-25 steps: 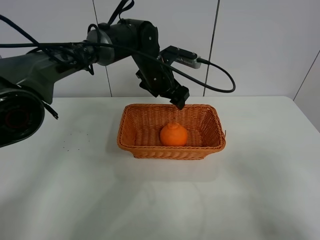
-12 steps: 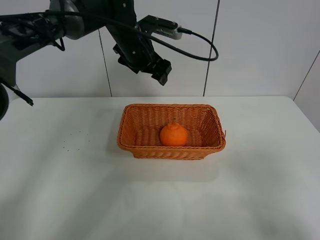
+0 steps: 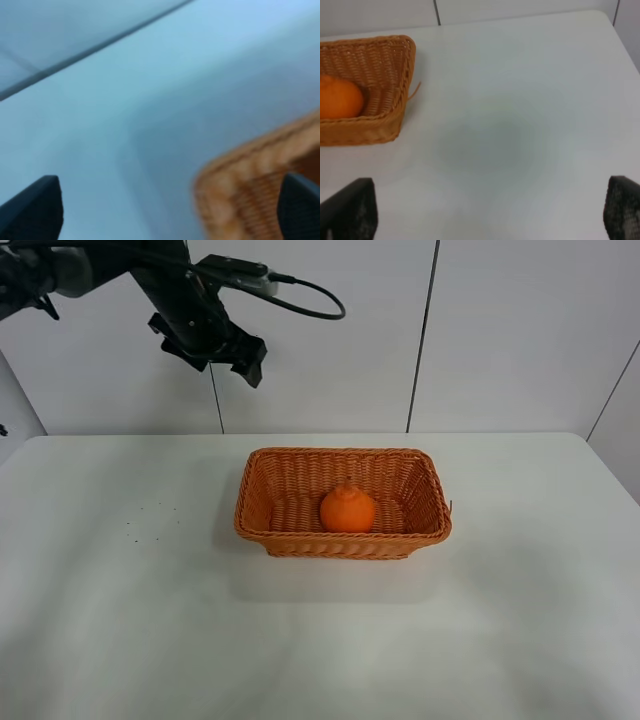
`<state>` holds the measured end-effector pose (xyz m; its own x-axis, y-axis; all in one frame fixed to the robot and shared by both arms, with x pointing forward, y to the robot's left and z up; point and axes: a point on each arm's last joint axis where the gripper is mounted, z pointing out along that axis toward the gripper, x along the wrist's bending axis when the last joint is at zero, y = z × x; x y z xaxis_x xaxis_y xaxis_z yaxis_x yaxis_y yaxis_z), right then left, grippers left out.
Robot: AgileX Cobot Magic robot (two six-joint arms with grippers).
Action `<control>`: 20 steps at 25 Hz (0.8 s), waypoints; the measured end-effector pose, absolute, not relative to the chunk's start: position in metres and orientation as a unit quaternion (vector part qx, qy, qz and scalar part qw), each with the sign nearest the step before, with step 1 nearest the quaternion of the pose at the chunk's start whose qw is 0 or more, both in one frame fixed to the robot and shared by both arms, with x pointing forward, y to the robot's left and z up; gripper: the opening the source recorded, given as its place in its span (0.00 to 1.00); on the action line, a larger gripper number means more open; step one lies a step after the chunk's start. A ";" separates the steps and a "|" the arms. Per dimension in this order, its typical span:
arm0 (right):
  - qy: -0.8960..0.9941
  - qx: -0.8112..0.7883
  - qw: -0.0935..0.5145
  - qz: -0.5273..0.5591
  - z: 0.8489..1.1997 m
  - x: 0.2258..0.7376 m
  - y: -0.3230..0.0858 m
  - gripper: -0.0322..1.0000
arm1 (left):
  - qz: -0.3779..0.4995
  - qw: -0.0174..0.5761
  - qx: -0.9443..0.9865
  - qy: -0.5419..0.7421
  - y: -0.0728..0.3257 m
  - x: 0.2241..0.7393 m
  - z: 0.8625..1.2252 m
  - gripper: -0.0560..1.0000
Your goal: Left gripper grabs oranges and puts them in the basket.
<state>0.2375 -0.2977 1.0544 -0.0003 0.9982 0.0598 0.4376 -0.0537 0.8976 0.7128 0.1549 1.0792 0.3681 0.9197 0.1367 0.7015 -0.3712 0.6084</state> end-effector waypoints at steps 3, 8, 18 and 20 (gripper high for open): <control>0.588 0.610 0.357 0.393 1.054 0.237 -0.298 0.70 | 0.243 0.221 0.777 0.537 0.190 0.722 1.079 0.96; 0.588 0.610 0.357 0.393 1.054 0.237 -0.298 0.70 | 0.258 0.205 0.746 0.579 0.248 0.732 1.079 0.95; 0.588 0.610 0.357 0.393 1.054 0.237 -0.298 0.70 | 0.263 0.169 0.713 0.627 0.322 0.731 1.077 0.95; 0.588 0.610 0.357 0.393 1.054 0.237 -0.298 0.70 | 0.260 0.166 0.714 0.628 0.322 0.731 1.077 0.95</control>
<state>0.2375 -0.2977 1.0544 -0.0003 0.9982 0.0598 0.4376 -0.0537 0.8976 0.7305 0.3221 1.0768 0.0755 0.9839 0.1618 0.8110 -0.1550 0.5641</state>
